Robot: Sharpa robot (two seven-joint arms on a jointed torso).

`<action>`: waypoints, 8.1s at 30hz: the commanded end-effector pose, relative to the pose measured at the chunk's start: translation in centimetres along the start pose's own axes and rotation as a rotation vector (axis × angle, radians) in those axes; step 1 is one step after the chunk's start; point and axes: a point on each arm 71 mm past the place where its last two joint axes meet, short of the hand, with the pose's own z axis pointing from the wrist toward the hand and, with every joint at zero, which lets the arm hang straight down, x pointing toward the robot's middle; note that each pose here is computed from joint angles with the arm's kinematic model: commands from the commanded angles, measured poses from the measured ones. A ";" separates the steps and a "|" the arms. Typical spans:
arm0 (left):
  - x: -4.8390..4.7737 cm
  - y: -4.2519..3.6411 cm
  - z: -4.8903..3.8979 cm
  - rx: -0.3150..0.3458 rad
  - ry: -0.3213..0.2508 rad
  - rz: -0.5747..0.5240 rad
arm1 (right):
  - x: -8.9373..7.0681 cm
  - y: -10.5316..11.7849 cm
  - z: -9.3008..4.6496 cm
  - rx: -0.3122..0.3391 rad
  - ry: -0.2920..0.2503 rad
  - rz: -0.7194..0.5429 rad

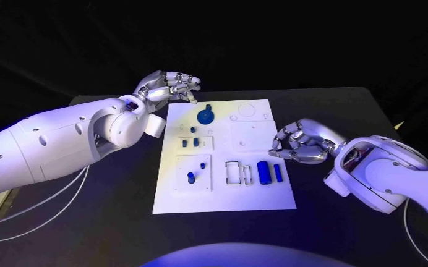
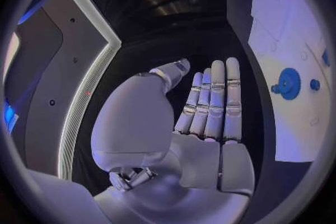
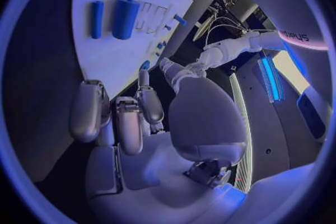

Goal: Assemble the parts on the task board

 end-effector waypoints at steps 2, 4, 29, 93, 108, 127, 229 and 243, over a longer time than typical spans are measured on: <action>0.27 -0.12 -0.04 0.013 0.016 -0.007 | 0.3 -1.3 -1.0 0.116 0.013 -0.091; 0.27 -0.13 -0.07 0.013 0.016 -0.007 | 0.5 -1.6 -1.3 0.138 0.005 -0.112; 0.31 -0.20 -0.25 0.015 0.018 -0.008 | 4.7 -0.6 0.4 0.158 0.028 -0.205; 0.18 -0.15 -0.32 0.009 0.025 -0.011 | 6.6 2.8 1.6 0.052 -0.024 -0.212; 0.28 -0.18 -0.32 0.010 0.027 -0.012 | 9.0 4.5 3.0 0.047 0.149 -0.225; 0.38 -0.19 -0.31 0.010 0.030 -0.013 | 10.1 4.5 4.5 0.072 0.166 -0.262; -0.02 -0.22 -0.56 0.010 0.019 -0.009 | 3.0 -2.1 -0.3 0.116 -0.052 -0.290; -0.02 -0.23 -0.57 0.010 0.020 -0.009 | 4.6 -3.5 -0.6 0.174 -0.023 -0.329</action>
